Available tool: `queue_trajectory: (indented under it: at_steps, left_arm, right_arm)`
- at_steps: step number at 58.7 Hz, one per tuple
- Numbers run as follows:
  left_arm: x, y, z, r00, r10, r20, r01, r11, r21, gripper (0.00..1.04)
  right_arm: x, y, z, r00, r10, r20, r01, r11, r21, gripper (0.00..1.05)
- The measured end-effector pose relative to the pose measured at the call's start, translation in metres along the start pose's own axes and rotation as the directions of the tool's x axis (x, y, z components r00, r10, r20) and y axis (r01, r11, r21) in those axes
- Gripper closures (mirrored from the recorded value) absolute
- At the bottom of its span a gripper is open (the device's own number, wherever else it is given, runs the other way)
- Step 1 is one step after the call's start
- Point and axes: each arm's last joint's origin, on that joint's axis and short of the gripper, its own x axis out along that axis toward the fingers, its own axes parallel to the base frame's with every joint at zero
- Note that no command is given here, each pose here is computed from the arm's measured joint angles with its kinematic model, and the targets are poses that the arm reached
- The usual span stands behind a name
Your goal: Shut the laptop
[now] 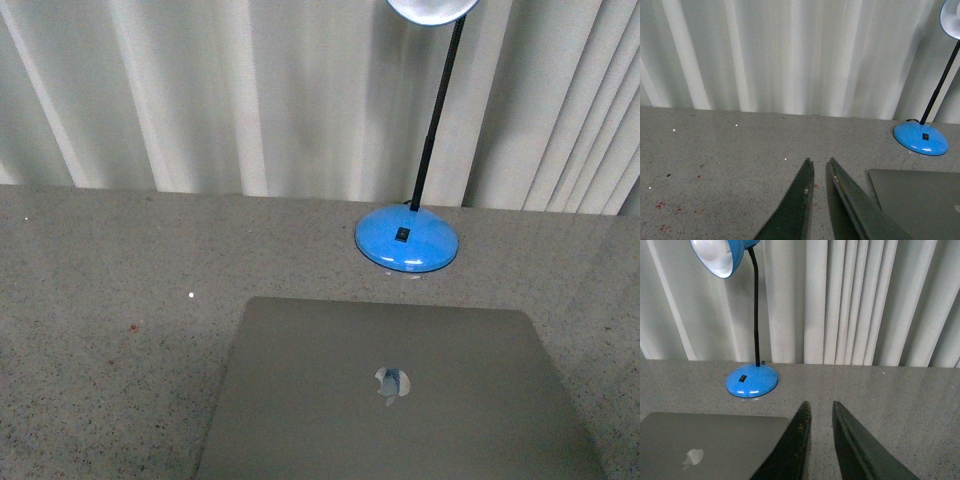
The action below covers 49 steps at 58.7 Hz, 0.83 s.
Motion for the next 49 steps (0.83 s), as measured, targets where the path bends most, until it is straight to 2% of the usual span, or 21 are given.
queue_trajectory:
  at_steps: [20,25,49]
  left_arm:
    - [0.0000,0.0000,0.0000,1.000,0.000,0.000,0.000,1.000,0.000,0.27]
    - [0.0000,0.0000,0.0000,1.000,0.000,0.000,0.000,1.000,0.000,0.06]
    - [0.0000,0.0000,0.0000,1.000,0.000,0.000,0.000,1.000,0.002,0.07]
  right_arm:
    - [0.0000,0.0000,0.0000,1.000,0.000,0.000,0.000,1.000,0.000,0.26]
    - [0.0000,0.0000,0.0000,1.000,0.000,0.000,0.000,1.000,0.000,0.07]
    - [0.0000,0.0000,0.0000,1.000,0.000,0.000,0.000,1.000,0.000,0.07]
